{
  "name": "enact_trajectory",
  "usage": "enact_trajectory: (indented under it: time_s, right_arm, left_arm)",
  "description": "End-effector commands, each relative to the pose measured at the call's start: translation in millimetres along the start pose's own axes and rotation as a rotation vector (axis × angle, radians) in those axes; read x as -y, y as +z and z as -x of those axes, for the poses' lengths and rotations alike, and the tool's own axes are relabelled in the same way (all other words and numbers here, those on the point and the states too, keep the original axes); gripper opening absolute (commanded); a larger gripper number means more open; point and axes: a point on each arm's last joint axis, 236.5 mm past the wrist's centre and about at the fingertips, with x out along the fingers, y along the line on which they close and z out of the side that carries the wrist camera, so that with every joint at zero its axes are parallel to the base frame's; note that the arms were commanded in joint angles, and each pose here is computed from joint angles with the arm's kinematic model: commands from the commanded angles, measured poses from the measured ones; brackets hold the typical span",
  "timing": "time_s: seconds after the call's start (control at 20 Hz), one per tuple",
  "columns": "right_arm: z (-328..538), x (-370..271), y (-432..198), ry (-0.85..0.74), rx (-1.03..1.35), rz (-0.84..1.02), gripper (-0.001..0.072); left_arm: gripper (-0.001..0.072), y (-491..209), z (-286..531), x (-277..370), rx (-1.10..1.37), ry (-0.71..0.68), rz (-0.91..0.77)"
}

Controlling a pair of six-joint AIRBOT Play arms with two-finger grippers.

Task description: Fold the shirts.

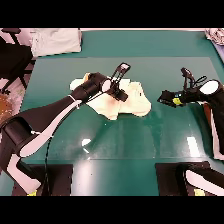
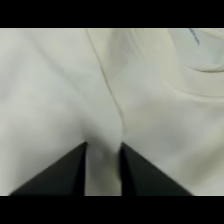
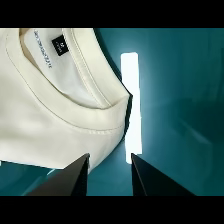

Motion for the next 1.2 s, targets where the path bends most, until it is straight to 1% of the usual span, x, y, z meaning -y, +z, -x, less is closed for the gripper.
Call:
enact_trajectory:
  time_s: [0.0,0.2,0.35,0.45,0.55,0.75,0.85,1.0,1.15]
  right_arm:
    - [-0.4,0.4,-2.6,0.0,-0.011,-0.001,0.0321]
    - [-14.3,14.0,-24.4,-0.018,-0.057,-0.028,0.0321]
    - [-32.0,32.5,-54.0,-0.044,-0.108,-0.068,0.0321]
    - [-39.9,41.2,-61.1,-0.057,-0.101,-0.085,0.0321]
    - [-42.6,42.7,-59.3,-0.055,-0.083,-0.096,0.0321]
    - [-43.4,29.8,-51.0,0.0,-0.05,-0.13,0.0321]
    - [-43.1,24.8,-50.5,0.02,-0.049,-0.145,0.0321]
    - [-42.9,21.9,-52.8,0.032,-0.06,-0.151,0.0321]
    - [-42.2,20.3,-60.6,0.036,-0.094,-0.15,0.0321]
  left_arm:
    - [0.0031,9.1,-3.8,-3.2,0.042,0.016,-0.003]
    - [0.0023,10.9,10.0,-2.0,0.008,0.018,0.059]
    - [0.0023,31.2,60.6,0.1,0.026,0.03,0.09]
    - [0.0023,41.7,103.8,2.3,0.061,0.032,0.137]
    - [0.0023,34.2,143.6,-2.8,0.039,0.066,0.173]
    - [0.0023,-15.8,208.1,-37.9,-0.122,0.249,0.205]
    - [0.0023,-47.0,227.5,-51.7,-0.19,0.324,0.253]
    - [0.0023,-104.8,235.9,-56.9,-0.24,0.371,0.387]
    - [0.0024,-193.5,237.7,-68.9,-0.254,0.526,0.586]
